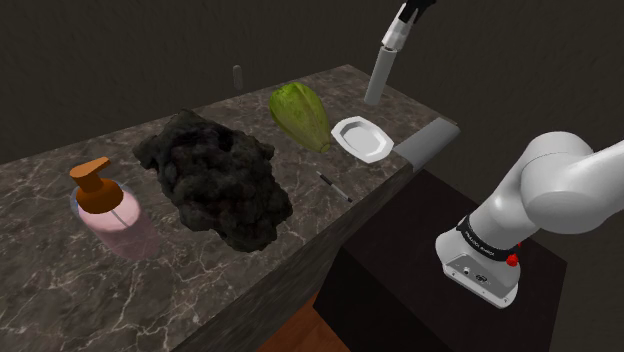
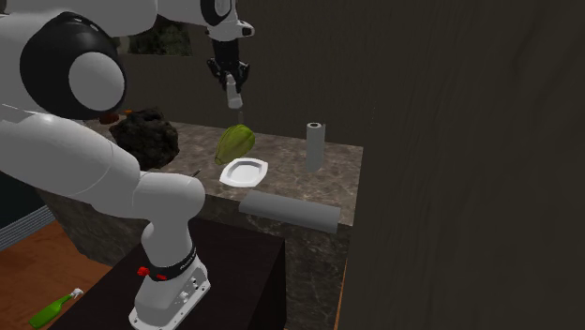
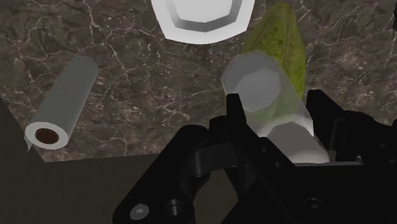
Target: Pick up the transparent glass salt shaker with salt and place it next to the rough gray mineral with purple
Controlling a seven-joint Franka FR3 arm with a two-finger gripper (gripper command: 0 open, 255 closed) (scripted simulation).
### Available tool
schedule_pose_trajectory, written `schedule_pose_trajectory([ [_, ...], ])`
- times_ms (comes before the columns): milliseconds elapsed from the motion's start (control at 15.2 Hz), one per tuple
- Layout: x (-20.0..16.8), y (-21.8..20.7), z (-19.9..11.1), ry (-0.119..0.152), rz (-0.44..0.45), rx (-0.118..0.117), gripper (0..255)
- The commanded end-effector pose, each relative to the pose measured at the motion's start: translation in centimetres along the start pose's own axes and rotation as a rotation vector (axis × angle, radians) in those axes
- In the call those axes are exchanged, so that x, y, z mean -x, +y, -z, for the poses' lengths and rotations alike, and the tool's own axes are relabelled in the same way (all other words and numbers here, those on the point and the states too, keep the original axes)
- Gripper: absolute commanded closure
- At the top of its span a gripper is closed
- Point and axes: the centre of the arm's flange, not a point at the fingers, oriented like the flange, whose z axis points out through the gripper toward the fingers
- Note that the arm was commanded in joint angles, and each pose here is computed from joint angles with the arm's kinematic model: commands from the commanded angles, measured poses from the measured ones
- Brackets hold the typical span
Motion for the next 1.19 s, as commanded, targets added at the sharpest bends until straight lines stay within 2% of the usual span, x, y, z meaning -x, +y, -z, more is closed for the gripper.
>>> schedule_pose_trajectory([
  [0,-0.2,-2.7,-0.4,0.000,-0.002,0.000,255],
  [1122,-1.3,-24.9,-3.5,0.000,-0.002,0.000,255],
])
